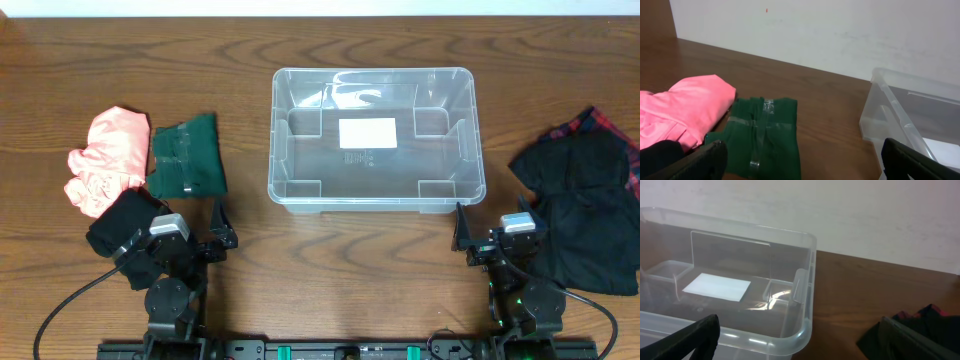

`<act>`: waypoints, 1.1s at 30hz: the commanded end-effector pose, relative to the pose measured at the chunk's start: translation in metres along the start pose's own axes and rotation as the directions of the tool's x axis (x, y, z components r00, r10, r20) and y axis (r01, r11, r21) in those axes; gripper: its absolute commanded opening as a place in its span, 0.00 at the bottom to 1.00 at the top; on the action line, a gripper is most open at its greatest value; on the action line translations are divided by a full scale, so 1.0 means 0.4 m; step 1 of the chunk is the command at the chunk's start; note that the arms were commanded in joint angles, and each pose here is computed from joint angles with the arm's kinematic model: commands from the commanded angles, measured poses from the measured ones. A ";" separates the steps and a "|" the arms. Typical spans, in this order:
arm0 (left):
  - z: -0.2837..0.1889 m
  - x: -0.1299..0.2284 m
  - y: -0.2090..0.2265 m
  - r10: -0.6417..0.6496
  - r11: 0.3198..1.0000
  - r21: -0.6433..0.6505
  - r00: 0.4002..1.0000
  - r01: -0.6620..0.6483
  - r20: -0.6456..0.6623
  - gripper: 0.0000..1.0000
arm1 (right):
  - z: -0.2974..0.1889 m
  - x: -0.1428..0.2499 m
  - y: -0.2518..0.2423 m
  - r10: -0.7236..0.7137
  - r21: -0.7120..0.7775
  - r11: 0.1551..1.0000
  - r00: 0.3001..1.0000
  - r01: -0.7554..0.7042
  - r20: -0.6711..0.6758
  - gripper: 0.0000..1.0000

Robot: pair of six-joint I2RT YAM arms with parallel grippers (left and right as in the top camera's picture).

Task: Pack container

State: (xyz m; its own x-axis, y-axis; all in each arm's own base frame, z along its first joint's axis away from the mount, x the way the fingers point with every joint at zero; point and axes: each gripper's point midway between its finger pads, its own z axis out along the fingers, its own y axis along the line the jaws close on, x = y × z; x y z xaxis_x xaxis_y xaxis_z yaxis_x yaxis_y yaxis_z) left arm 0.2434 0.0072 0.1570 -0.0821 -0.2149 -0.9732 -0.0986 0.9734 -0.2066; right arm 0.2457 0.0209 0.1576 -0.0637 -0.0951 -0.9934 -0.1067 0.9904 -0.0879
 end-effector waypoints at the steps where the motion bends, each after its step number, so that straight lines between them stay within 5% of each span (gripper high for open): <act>1: 0.005 0.042 0.015 0.015 1.000 -0.021 0.999 -0.016 -0.039 0.98 | 0.000 0.003 0.006 -0.014 -0.009 1.000 1.000 0.014 -0.003 0.99; 13: 0.005 0.042 0.014 0.015 1.000 -0.019 0.999 -0.016 -0.039 0.98 | 0.000 -0.011 0.010 0.017 -0.019 1.000 1.000 -0.017 0.021 0.99; 22: 0.002 0.043 0.002 -0.075 0.997 -0.004 0.994 0.075 -0.074 0.98 | -0.015 -0.073 -0.039 0.220 0.070 0.972 0.973 -0.225 0.076 0.99; 33: -0.030 -0.136 -0.035 -0.046 0.997 -0.067 0.953 0.027 -0.300 0.98 | -0.034 -0.178 -0.130 0.223 0.283 0.944 0.962 -0.171 -0.160 0.99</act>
State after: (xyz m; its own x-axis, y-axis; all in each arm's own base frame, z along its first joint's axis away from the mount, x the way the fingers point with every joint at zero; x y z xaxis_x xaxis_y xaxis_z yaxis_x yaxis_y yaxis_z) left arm 0.2328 0.0043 0.1794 -0.3561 -0.2655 -0.8960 -0.1585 0.9621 -0.2221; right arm 0.2365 -0.0135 0.2160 -0.2016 0.1043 -0.9739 0.1178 0.9897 0.0816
